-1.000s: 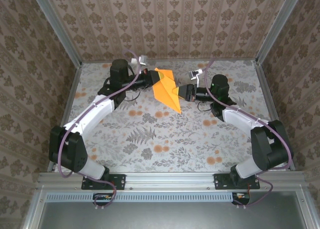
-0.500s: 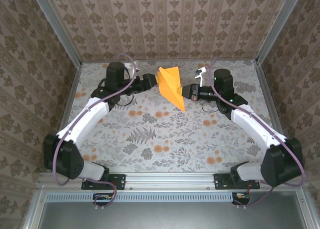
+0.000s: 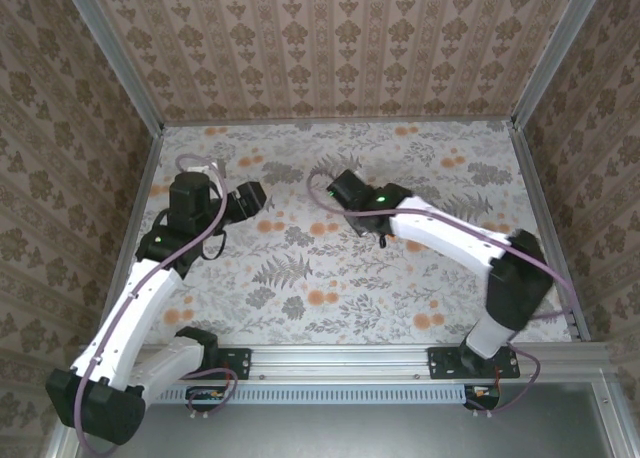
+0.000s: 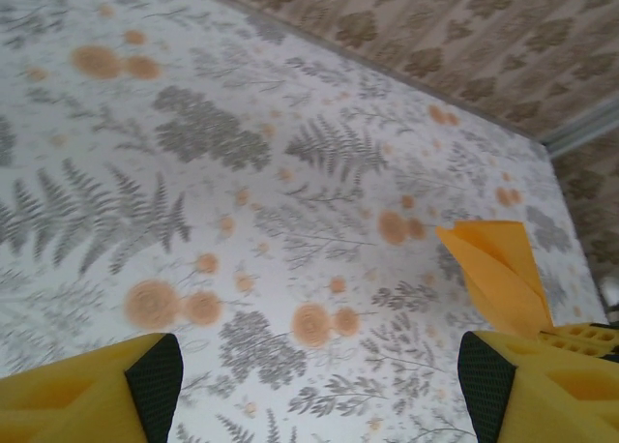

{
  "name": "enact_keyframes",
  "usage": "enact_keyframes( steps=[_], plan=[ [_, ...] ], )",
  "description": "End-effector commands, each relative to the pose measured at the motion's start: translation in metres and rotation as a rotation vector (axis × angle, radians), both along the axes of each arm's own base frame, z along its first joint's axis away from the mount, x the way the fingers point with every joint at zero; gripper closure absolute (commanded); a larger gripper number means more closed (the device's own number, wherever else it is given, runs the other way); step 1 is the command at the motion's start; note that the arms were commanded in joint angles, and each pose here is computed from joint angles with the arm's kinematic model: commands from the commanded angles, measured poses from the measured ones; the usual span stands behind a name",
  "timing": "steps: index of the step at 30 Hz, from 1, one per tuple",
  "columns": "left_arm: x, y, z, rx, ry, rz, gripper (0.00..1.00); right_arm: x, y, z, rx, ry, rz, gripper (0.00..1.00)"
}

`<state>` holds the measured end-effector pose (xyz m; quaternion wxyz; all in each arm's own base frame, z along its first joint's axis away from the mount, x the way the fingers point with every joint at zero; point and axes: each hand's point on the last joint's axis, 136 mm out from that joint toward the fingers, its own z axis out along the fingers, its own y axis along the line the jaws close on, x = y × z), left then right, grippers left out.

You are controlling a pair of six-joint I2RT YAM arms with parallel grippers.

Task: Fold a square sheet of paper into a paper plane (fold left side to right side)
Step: Turn over the paper at the center of the table.

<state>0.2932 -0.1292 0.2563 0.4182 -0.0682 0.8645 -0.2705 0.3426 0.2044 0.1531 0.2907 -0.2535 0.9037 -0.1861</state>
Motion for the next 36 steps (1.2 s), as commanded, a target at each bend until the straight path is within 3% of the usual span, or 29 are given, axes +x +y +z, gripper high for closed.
enact_keyframes(
  steps=[1, 9, 13, 16, 26, 36],
  plan=[
    [-0.002, 0.016, -0.004, 0.007, 0.02, 0.073, 0.22, 0.01, -0.023, 0.006, -0.394, -0.082, -0.009, 0.99],
    [0.0, 0.014, -0.014, -0.011, 0.06, 0.066, 0.22, 0.003, 0.004, -0.065, -0.559, 0.042, 0.053, 0.98],
    [0.001, 0.01, -0.023, -0.028, 0.098, 0.056, 0.22, -0.015, 0.012, -0.098, -0.507, 0.181, 0.065, 0.92],
    [0.0, 0.001, -0.036, -0.061, 0.159, 0.027, 0.22, -0.029, 0.016, -0.106, -0.433, 0.254, 0.046, 0.82],
    [0.004, -0.045, -0.095, -0.204, 0.364, -0.101, 0.22, -0.061, 0.04, -0.065, 0.075, 0.334, -0.01, 0.46],
    [0.006, -0.136, -0.134, -0.264, 0.461, -0.257, 0.21, -0.052, 0.001, -0.004, 0.598, 0.177, -0.116, 0.12]
  ],
)
